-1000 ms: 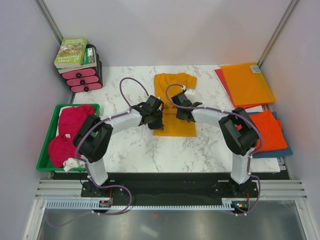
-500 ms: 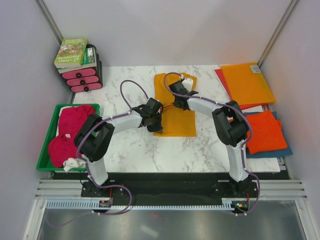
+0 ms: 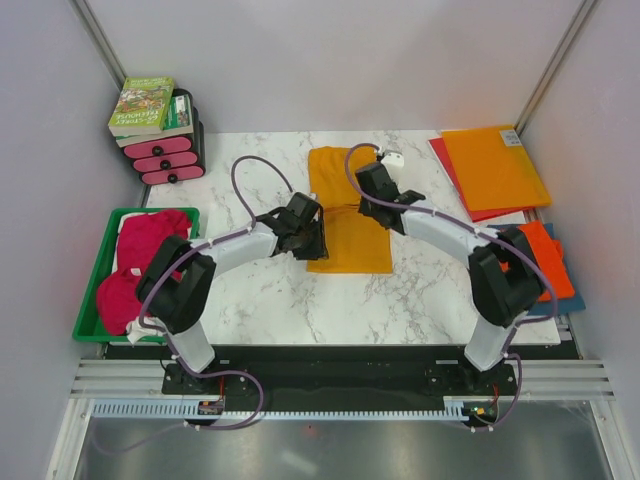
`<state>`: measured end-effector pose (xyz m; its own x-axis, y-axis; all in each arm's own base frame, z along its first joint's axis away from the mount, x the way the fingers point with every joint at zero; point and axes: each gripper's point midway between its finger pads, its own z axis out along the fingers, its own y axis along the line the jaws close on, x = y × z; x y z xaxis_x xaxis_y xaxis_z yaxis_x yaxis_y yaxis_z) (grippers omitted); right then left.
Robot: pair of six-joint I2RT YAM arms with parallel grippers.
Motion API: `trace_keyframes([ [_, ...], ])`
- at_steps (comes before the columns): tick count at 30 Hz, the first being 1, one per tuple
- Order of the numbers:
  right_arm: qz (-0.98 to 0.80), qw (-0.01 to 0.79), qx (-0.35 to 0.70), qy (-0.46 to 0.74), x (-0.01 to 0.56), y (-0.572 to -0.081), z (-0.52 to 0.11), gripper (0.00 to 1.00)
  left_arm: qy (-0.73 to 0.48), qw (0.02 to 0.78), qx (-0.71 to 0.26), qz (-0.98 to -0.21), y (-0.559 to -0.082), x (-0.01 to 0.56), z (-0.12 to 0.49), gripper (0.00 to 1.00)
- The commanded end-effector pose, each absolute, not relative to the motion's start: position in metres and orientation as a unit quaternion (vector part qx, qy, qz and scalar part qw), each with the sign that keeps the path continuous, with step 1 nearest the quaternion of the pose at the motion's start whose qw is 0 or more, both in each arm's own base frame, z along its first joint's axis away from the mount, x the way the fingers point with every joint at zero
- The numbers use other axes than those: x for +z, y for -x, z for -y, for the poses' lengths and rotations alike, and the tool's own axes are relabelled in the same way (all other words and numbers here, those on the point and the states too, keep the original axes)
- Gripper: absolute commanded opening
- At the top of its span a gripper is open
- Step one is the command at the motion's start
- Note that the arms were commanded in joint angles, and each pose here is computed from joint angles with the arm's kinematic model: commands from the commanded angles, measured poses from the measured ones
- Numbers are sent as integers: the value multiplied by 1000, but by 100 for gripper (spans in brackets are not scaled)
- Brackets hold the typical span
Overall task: Fold and stack the t-shirts
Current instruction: Fold the folded rectangular tshirt in 1/3 of the way
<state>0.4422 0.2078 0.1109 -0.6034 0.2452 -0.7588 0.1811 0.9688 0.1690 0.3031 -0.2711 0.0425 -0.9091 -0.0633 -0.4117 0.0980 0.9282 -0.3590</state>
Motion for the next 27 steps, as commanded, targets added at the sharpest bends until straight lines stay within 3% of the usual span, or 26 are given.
trace_keyframes([
  [1, -888, 440, 80, -106, 131, -406, -217, 31, -7, 261, -209, -943, -319, 71, 279, 39],
  [5, -906, 404, 59, -113, 88, -381, -206, 19, -9, 245, -186, -952, -324, 50, 279, 27],
  [10, -921, 373, 30, -113, 44, -378, -204, 6, -14, 245, -166, -955, -342, 37, 284, 24],
  [17, -933, 342, 20, -108, 17, -365, -207, 5, -9, 205, -141, -969, -334, 16, 280, 17],
  [27, -943, 318, 21, -90, 6, -281, -212, 5, 39, 154, -108, -981, -244, 0, 224, 9],
])
